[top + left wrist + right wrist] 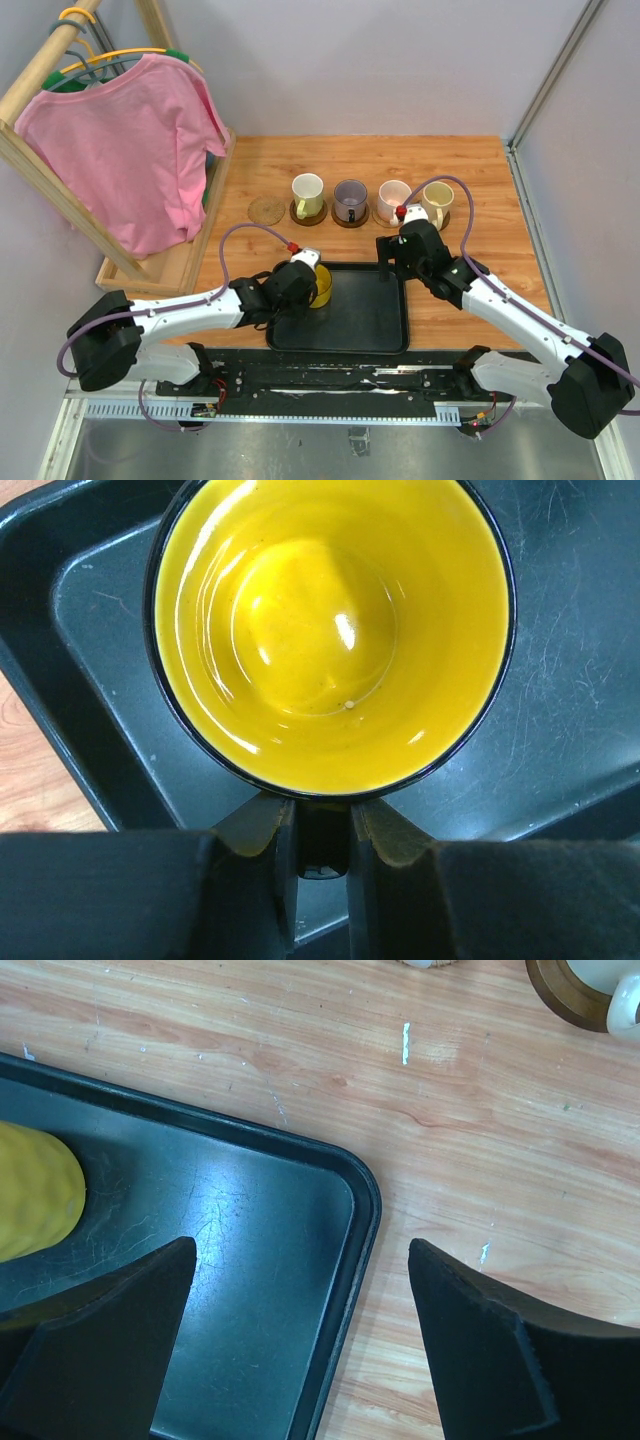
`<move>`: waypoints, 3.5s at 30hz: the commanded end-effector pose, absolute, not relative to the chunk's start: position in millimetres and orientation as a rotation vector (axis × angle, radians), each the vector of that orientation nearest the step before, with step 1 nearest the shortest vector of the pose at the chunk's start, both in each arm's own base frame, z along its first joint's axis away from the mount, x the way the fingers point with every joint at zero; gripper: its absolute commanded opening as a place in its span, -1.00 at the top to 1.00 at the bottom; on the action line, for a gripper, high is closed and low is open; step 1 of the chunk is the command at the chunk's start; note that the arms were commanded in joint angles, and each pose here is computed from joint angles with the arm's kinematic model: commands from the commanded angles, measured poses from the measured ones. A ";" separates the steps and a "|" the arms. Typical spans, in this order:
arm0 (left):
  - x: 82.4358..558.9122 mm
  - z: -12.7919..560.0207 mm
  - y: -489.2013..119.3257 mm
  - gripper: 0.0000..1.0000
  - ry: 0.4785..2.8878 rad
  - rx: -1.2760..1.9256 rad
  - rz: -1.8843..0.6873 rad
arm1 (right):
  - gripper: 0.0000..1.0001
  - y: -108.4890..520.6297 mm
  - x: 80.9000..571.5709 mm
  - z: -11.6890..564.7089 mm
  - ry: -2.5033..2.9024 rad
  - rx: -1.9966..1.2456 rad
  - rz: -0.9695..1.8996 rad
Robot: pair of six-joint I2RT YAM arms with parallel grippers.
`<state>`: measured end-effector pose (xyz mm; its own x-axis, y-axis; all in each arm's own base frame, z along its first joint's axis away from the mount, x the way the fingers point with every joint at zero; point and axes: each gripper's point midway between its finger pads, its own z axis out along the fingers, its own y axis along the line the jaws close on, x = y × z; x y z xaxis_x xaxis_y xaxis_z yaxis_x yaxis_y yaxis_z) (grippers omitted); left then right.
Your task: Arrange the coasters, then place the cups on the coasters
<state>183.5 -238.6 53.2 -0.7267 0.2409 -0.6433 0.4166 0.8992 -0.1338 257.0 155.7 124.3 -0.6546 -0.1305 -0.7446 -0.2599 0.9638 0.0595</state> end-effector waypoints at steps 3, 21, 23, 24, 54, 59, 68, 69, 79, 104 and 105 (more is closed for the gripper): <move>200.5 99.1 -256.5 0.99 2.282 0.443 -0.357 | -0.76 157.5 260.2 129.3 2.269 -0.287 0.210; 231.3 167.2 -217.7 0.99 2.125 0.315 -0.109 | -0.76 151.8 264.8 137.5 2.230 -0.264 0.182; 239.9 167.5 -208.0 0.99 2.129 0.283 -0.073 | -0.77 150.6 264.9 138.2 2.228 -0.261 0.178; 244.4 166.0 -201.8 0.99 2.133 0.264 -0.059 | -0.76 150.3 264.7 138.6 2.225 -0.262 0.176; 440.2 138.4 -109.8 0.99 2.071 -0.021 -0.059 | -0.76 112.9 269.4 171.1 2.077 -0.149 0.041; 452.9 132.3 -111.1 0.99 2.079 -0.020 -0.058 | -0.76 114.4 270.5 167.4 2.090 -0.153 0.037; 462.5 118.9 -107.4 0.99 2.092 -0.042 -0.076 | -0.76 113.6 270.7 166.1 2.094 -0.152 0.032; 463.2 117.8 -107.5 0.99 2.092 -0.045 -0.080 | -0.76 113.3 270.8 165.7 2.095 -0.153 0.028; 465.0 110.9 -113.2 0.99 2.102 -0.050 -0.119 | -0.76 113.9 271.5 164.4 2.100 -0.155 0.027; 452.4 99.5 -108.5 0.99 2.131 -0.076 -0.111 | -0.76 118.8 268.9 161.7 2.112 -0.155 0.065; 451.7 98.1 -108.2 0.99 2.134 -0.077 -0.110 | -0.76 118.8 268.8 161.6 2.112 -0.156 0.065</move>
<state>435.3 -107.5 69.3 -0.6298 -0.0588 -0.7745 -0.0030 0.9973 -0.0733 265.6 120.4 158.2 -0.5216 -0.1080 -0.8463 -0.1526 0.9878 -0.0319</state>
